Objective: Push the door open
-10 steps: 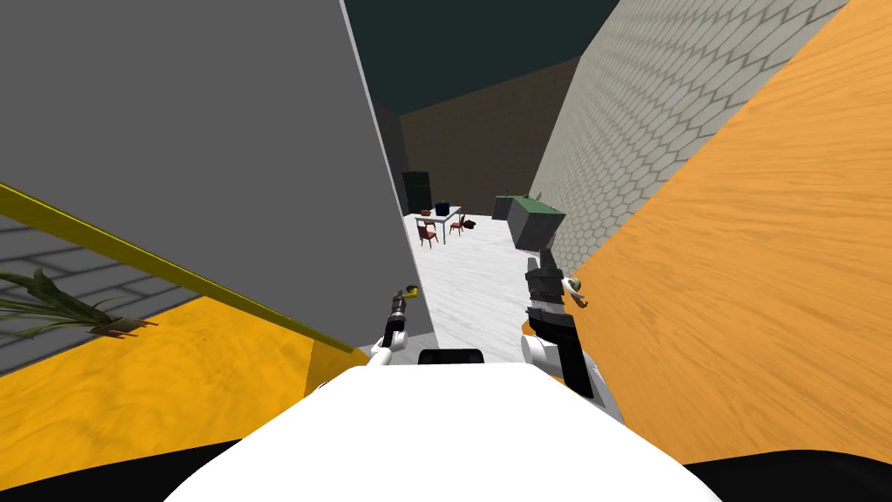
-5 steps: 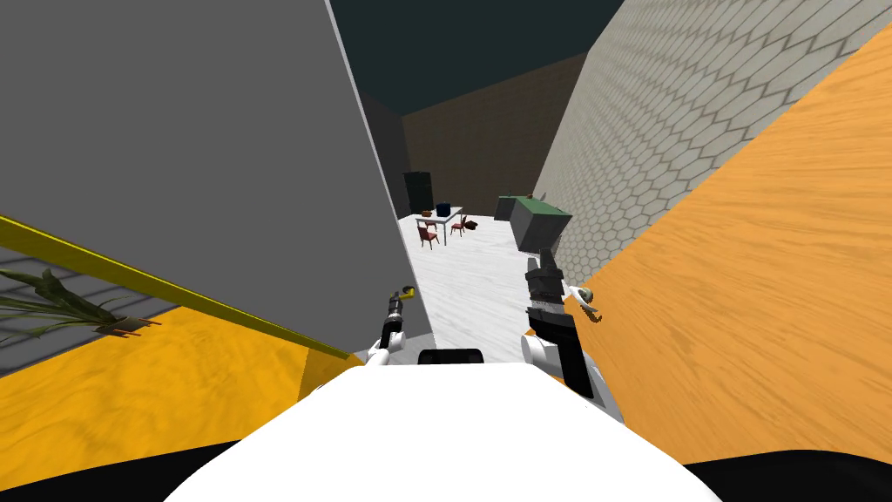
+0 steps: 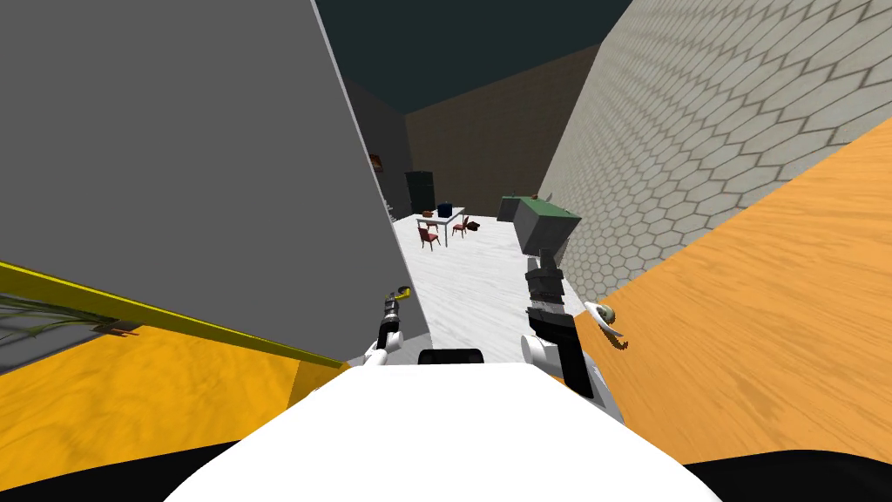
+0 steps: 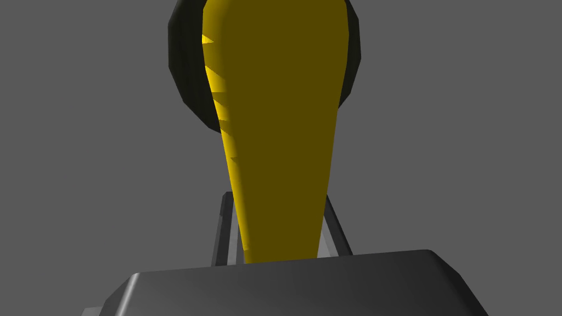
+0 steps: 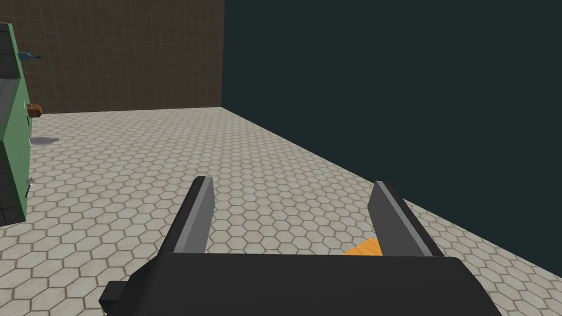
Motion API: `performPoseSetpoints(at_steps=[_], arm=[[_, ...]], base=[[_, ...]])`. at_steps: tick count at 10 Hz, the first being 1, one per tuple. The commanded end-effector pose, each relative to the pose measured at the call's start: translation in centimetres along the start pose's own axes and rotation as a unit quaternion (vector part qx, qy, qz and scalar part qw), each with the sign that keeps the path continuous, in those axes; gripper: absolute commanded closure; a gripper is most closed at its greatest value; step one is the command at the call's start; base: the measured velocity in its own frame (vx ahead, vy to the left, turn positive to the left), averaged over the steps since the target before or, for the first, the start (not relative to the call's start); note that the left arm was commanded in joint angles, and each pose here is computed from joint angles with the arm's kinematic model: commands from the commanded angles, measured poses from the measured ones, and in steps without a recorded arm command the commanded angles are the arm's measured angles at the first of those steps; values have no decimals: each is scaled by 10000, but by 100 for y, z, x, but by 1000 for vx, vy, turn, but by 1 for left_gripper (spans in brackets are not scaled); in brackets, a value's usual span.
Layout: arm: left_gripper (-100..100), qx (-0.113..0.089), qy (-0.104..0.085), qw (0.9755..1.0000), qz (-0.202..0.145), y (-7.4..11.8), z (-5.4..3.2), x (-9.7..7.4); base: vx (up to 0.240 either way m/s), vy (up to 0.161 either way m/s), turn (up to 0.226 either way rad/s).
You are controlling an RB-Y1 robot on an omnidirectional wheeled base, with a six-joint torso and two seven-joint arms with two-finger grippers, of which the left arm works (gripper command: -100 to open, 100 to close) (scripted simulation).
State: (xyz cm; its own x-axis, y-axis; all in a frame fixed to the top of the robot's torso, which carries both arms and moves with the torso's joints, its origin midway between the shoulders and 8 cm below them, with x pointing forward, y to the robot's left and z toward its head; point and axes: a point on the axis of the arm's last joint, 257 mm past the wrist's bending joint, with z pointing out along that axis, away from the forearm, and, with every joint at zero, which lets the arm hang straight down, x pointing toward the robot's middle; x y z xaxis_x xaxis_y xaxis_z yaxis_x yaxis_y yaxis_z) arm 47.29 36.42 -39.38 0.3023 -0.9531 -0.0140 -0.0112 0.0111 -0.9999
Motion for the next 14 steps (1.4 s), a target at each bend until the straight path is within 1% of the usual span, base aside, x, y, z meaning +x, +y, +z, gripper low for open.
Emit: performPoseSetpoints(at_steps=[1,4,5,6,8,14], arm=[[100,45,-77,10000,-36,-32,28,-29],[100,34,-222,9997,-68,-23,22,-125],[100,17,-269,9996,-24,-5,8,-217],[100,29,-399,9992,-22,-17,12,-337],[100,30,-491,9988,-27,-17,8,-410],[100,29,-926,9957,-61,-14,-26,-748]], base=[[198,-65,57],[171,-53,45],[76,-5,44],[127,-6,47],[173,-41,46],[198,-28,41]])
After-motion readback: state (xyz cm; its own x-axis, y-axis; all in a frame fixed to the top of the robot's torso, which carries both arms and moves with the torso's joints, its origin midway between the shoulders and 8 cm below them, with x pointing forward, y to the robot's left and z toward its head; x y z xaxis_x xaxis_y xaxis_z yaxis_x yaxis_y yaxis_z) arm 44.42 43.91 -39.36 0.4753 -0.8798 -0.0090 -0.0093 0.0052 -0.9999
